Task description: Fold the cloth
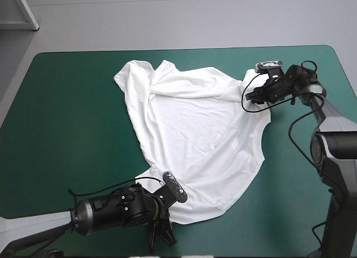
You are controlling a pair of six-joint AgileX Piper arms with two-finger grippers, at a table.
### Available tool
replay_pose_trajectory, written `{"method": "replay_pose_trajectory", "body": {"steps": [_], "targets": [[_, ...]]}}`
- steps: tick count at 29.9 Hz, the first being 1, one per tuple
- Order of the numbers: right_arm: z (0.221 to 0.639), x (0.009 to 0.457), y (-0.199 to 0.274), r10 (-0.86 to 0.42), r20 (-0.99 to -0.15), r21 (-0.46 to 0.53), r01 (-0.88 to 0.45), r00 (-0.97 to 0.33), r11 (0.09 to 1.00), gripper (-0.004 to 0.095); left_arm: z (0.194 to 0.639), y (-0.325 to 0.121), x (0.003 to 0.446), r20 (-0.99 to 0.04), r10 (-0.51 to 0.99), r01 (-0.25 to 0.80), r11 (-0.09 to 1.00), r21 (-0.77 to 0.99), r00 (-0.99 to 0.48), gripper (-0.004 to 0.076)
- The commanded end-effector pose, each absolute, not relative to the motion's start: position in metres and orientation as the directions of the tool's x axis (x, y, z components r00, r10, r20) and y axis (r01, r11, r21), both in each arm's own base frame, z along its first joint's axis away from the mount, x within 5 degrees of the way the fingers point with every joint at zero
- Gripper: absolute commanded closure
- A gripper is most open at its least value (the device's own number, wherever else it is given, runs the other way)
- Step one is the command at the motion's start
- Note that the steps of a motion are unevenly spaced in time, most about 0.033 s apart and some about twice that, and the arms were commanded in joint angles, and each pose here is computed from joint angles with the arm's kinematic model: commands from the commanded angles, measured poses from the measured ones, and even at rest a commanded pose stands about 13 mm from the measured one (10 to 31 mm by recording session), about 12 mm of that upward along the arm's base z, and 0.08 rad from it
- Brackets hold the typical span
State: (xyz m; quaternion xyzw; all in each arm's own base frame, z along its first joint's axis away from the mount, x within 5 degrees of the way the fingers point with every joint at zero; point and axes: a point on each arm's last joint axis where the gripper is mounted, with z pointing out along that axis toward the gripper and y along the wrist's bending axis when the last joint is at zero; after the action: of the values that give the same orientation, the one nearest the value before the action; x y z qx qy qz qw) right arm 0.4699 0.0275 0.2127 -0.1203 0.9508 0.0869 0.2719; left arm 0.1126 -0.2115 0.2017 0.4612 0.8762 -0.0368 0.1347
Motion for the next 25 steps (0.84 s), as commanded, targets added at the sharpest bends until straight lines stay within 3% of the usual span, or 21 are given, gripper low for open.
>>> {"method": "replay_pose_trajectory", "body": {"steps": [1, 6, 10, 14, 19, 25], "targets": [[0.243, 0.471, 0.029, -0.194, -0.59, 0.052, -0.276, -0.784, 0.96, 0.0518, 0.203, -0.211, 0.118, -0.302, 0.803, 0.823, 0.561, 0.092, -0.514, 0.0705], [0.238, 0.466, 0.027, -0.235, -0.523, 0.027, -0.292, -0.819, 0.956, 0.0924, 0.204, -0.213, 0.119, -0.323, 0.798, 0.822, 0.562, 0.092, -0.509, 0.0705], [0.257, 0.46, 0.026, -0.234, -0.542, 0.013, -0.286, -0.807, 0.958, 0.0919, 0.214, -0.214, 0.125, -0.417, 0.767, 0.806, 0.579, 0.124, -0.487, 0.0705], [0.311, 0.442, 0.027, -0.213, -0.64, 0.008, -0.284, -0.738, 0.959, 0.092, 0.246, -0.21, 0.135, -0.54, 0.73, 0.758, 0.609, 0.233, -0.419, 0.0705], [0.405, 0.396, 0.033, -0.204, -0.807, -0.008, -0.335, -0.554, 0.942, 0.092, 0.31, -0.201, 0.157, -0.699, 0.676, 0.613, 0.659, 0.435, -0.231, 0.0705], [0.494, 0.33, 0.036, -0.171, -0.93, -0.042, -0.367, -0.325, 0.929, 0.0921, 0.396, -0.183, 0.195, -0.82, 0.571, 0.473, 0.732, 0.491, -0.034, 0.0704]]}}
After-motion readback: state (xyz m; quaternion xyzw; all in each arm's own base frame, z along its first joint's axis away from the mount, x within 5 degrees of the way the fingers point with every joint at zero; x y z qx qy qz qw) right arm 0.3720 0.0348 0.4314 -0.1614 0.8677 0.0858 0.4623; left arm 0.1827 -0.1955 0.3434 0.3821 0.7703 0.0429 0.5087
